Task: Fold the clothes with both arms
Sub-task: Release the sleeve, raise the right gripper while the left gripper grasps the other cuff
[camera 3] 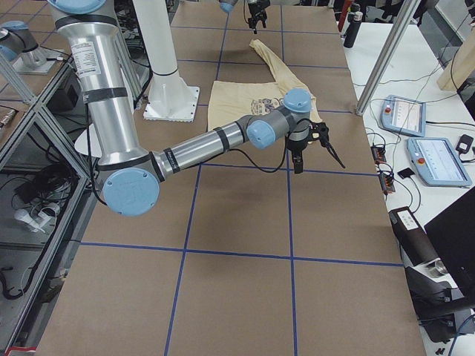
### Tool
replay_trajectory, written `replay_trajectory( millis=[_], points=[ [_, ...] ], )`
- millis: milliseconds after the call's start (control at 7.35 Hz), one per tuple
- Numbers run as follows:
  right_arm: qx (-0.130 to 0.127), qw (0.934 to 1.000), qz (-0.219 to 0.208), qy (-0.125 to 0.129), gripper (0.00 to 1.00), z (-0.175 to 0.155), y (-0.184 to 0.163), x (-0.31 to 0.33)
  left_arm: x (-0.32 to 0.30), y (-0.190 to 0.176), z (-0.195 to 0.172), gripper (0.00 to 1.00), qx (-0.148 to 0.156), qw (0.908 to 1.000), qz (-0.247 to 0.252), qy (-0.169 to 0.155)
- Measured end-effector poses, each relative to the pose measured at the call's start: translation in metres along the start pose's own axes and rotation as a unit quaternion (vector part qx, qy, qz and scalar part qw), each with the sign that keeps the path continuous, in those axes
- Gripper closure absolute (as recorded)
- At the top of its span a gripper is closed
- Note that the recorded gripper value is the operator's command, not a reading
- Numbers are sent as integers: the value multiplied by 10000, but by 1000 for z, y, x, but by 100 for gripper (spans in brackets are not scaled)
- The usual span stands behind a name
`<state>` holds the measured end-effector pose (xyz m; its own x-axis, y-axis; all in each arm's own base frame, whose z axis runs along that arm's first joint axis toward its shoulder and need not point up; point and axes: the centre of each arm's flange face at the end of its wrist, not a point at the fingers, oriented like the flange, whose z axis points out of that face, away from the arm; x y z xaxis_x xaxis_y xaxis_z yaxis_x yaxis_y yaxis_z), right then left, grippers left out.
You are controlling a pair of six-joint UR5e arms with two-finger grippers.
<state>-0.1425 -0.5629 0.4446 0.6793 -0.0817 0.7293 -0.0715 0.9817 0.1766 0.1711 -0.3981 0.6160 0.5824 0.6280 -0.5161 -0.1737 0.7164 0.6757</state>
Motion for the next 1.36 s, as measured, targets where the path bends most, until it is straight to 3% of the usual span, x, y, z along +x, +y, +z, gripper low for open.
replay_trajectory(
  millis=[136, 544, 680, 816, 1360],
  points=[
    [2, 10000, 1, -19, 0, 0, 3, 5, 10, 7, 9, 41, -121, 9999, 73, 79],
    [-31, 10000, 40, 16, 0, 5, 8, 15, 28, 18, 25, 59, -350, 9989, 189, 237],
    [-61, 10000, 62, 35, 0, 7, 12, 19, 30, 22, 27, 72, -393, 9987, 202, 246],
    [-76, 9999, 73, 43, 0, 8, 14, 21, 32, 24, 28, 98, -426, 9985, 219, 260],
    [-77, 9999, 89, 38, 0, 7, 16, 22, 30, 15, 27, 100, -254, 9993, 288, -24]
  ],
)
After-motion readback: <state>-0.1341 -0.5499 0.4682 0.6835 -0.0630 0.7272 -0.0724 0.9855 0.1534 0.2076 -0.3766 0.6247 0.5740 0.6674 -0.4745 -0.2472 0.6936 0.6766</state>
